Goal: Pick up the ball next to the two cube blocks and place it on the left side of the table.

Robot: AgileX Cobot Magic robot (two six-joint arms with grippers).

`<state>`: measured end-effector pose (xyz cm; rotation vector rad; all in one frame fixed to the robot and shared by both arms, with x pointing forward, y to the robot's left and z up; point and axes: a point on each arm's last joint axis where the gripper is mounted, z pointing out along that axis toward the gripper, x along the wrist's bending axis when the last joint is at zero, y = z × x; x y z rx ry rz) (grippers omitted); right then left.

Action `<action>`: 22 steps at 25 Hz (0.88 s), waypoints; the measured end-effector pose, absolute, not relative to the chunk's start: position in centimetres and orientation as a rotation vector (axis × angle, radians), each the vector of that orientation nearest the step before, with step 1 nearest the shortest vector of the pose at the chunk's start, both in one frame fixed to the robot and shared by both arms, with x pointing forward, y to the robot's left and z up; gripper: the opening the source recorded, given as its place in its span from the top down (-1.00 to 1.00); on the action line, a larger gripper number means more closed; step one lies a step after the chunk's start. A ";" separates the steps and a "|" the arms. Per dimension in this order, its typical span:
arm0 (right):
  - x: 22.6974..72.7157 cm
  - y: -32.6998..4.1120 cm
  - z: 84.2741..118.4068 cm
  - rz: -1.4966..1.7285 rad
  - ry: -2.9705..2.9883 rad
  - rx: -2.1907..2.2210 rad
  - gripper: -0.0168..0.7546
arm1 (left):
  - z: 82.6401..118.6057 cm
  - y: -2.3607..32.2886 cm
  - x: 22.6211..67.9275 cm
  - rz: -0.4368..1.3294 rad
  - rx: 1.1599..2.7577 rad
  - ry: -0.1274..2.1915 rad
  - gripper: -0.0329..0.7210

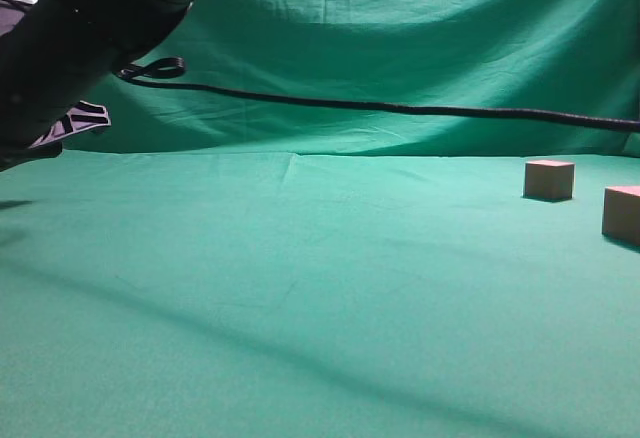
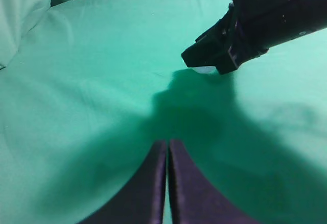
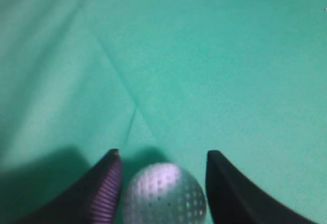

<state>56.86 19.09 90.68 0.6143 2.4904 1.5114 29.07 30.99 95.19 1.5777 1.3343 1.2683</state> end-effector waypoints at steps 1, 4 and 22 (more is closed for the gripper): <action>56.9 19.1 90.7 1.512 2.488 0.615 -0.15 | 95.2 31.0 29.1 1.268 1.578 1.334 0.91; 56.9 19.1 90.7 1.515 2.481 0.618 -0.42 | 95.2 31.0 29.1 1.268 1.578 1.334 0.91; 56.7 4.0 113.3 1.219 2.849 0.828 0.96 | 95.2 31.0 29.1 1.268 1.578 1.334 0.91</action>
